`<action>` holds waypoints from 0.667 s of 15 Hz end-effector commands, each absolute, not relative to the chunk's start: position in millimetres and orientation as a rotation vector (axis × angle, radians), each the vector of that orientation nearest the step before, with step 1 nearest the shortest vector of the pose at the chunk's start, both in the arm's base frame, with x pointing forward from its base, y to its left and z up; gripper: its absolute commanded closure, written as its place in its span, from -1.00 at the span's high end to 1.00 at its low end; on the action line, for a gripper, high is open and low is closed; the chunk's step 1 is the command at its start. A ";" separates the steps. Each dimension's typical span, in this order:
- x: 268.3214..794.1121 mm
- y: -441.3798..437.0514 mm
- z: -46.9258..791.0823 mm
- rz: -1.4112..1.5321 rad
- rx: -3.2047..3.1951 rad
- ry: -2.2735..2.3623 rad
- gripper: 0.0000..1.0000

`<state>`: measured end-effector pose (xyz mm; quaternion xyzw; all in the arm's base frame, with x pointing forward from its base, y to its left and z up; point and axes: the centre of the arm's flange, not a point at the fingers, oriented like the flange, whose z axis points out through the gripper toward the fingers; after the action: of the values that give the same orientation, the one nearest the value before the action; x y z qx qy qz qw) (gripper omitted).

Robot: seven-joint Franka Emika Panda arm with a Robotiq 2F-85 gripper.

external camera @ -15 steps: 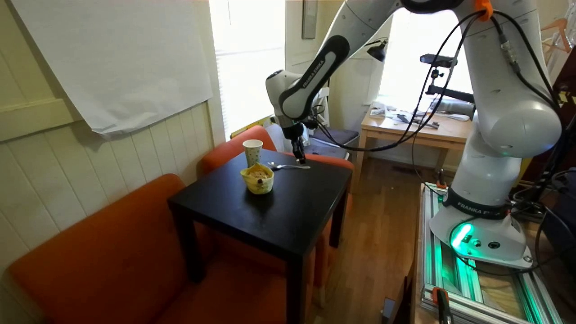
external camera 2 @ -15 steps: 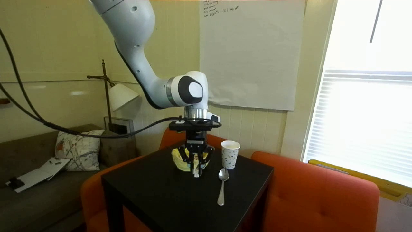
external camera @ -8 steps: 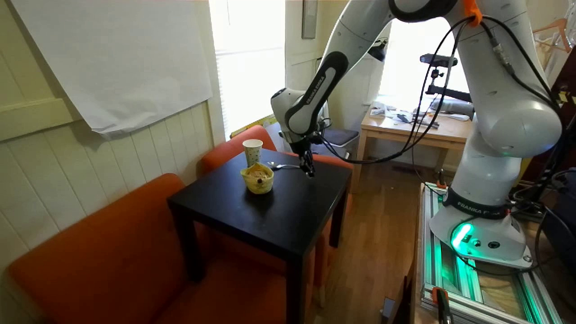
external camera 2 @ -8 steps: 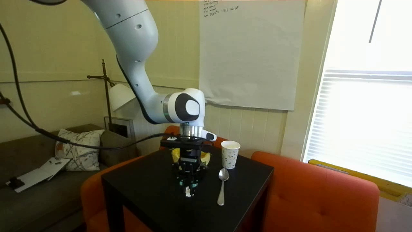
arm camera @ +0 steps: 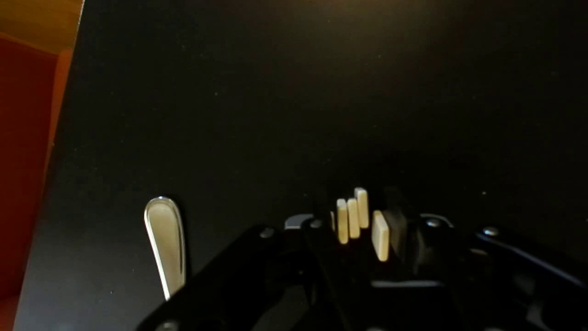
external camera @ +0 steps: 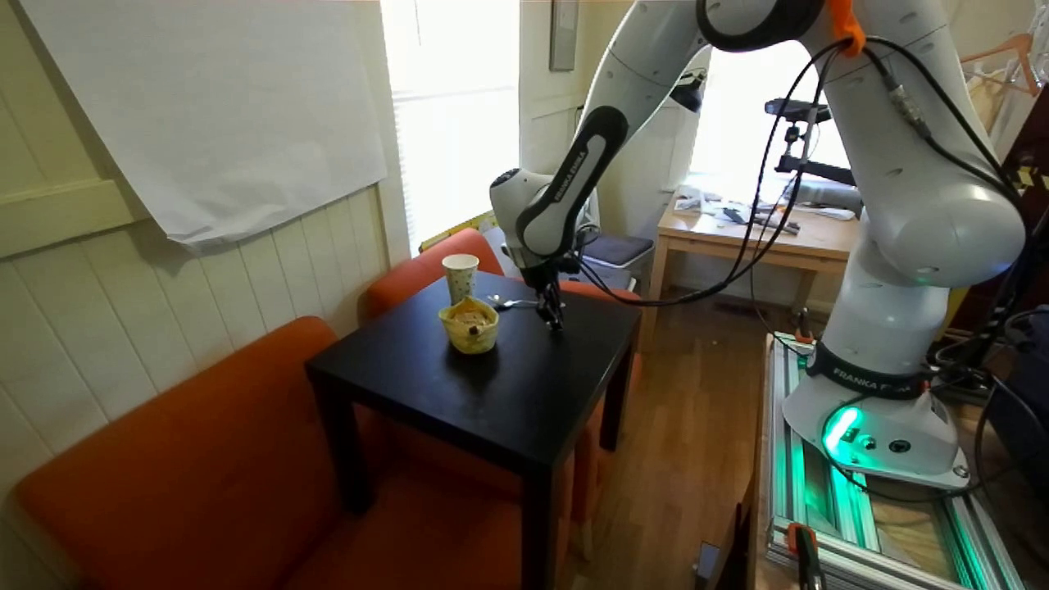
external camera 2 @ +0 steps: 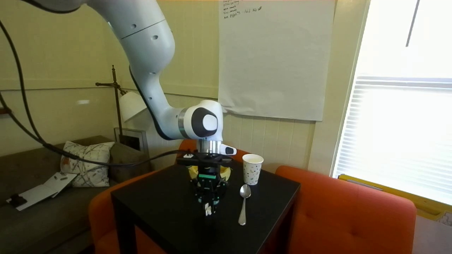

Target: Remove the tiles from the banana bag.

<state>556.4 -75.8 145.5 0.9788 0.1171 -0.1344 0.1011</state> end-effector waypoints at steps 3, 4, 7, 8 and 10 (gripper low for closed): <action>571.7 -70.6 151.1 -0.288 2.868 0.361 0.61; 573.3 -69.2 156.7 -0.268 2.871 0.370 0.73; 576.8 -63.7 177.2 -0.209 2.890 0.398 1.00; 576.8 -61.5 185.9 -0.198 2.893 0.407 1.00; 575.9 -56.7 205.1 -0.199 2.911 0.427 1.00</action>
<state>581.3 -63.1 175.8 0.9831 0.1310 -0.0724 0.1050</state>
